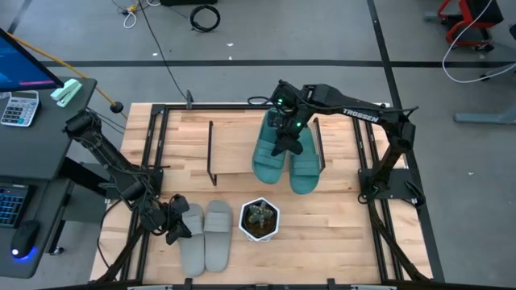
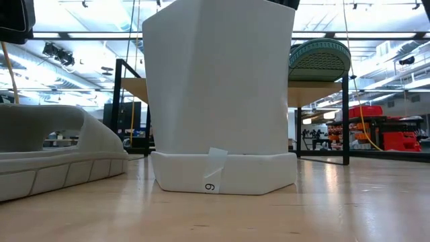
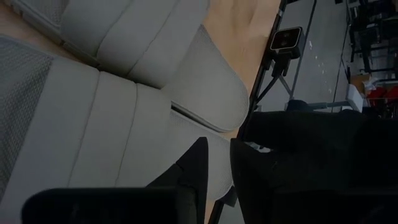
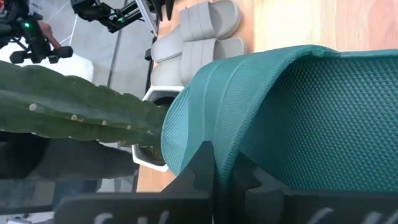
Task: Pick and place slides into the shelf
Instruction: Put the green slide on the shelf
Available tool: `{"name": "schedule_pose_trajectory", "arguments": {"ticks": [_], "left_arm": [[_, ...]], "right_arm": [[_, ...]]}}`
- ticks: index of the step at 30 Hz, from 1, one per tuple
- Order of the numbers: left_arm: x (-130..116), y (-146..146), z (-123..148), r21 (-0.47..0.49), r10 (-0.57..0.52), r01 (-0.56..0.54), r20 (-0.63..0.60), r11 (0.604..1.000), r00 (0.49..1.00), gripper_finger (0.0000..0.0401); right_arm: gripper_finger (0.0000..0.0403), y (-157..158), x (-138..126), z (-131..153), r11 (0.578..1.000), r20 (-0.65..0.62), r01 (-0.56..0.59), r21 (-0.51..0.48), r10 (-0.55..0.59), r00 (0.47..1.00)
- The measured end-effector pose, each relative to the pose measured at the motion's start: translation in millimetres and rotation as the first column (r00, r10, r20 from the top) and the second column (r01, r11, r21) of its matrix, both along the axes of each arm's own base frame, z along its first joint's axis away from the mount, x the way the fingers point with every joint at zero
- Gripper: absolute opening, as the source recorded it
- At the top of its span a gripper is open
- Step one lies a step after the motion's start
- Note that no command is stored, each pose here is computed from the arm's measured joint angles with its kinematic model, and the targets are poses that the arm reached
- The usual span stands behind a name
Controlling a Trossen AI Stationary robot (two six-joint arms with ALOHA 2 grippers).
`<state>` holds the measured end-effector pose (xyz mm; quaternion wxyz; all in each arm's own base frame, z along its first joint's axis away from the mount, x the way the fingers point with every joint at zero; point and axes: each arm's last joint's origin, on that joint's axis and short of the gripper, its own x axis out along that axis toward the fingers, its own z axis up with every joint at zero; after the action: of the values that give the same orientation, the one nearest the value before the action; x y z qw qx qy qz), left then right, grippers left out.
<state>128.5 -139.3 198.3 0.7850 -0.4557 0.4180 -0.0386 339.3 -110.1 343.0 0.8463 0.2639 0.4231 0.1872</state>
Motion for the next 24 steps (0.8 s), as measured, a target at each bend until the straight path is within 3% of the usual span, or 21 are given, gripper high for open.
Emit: {"name": "schedule_pose_trajectory", "arguments": {"ticks": [6,24], "left_arm": [[0.1,0.2,0.0,0.004,0.006,-0.006,0.004,1.0,1.0,0.0074],[0.1,0.3,-0.1,0.007,0.005,-0.005,0.004,1.0,1.0,0.0079]], "right_arm": [[0.0009,2.1,-5.6,-4.0,1.0,-0.057,-0.025,0.004,0.025,0.998],[0.0009,8.1,-1.4,-3.0,0.999,-0.031,-0.045,-0.008,0.045,0.999]]}}
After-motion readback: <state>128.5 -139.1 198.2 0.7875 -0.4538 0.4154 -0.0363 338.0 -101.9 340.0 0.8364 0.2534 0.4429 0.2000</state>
